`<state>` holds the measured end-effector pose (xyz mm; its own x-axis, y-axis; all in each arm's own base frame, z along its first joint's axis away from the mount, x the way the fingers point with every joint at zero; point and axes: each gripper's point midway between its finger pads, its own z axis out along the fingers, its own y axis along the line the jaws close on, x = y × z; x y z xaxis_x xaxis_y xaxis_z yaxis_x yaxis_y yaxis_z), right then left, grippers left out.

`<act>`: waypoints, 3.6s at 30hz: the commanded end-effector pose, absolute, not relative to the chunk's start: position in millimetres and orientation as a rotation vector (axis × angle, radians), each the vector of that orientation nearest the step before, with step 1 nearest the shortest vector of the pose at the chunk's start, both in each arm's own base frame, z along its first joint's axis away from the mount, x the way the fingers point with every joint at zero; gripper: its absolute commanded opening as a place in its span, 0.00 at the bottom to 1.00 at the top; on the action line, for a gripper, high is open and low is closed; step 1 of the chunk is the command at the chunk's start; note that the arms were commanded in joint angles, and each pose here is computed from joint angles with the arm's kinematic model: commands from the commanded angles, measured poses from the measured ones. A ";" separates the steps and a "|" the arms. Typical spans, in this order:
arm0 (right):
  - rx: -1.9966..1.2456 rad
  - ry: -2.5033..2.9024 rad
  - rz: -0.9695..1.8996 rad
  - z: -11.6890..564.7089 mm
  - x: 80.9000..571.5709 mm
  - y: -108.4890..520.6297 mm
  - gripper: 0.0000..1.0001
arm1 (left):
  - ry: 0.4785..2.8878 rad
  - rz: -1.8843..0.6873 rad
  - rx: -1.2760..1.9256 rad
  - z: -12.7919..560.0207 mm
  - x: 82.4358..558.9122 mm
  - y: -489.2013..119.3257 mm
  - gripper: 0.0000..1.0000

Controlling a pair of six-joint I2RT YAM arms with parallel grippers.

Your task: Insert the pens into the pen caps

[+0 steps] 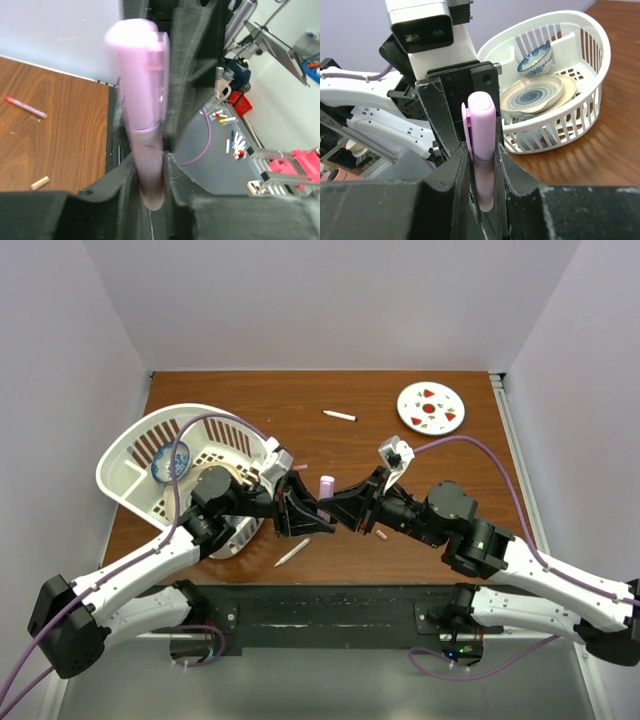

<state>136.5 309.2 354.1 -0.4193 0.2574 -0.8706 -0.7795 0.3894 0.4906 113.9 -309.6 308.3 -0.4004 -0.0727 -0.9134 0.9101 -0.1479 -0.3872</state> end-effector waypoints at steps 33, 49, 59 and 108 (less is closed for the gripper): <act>-0.566 1.448 1.256 419.4 133.8 320.3 0.71 | 1.273 -1.635 1.041 312.6 103.7 -302.1 0.00; -0.683 1.618 1.443 328.6 102.0 341.4 0.00 | 1.221 -1.492 0.886 351.1 133.4 -300.3 0.00; -0.738 1.695 1.547 274.0 79.8 341.1 0.00 | 1.155 -1.533 0.784 377.7 148.7 -292.5 0.00; -0.460 1.548 1.216 383.1 154.0 355.9 0.31 | 1.155 -1.538 0.903 373.0 132.0 -269.2 0.00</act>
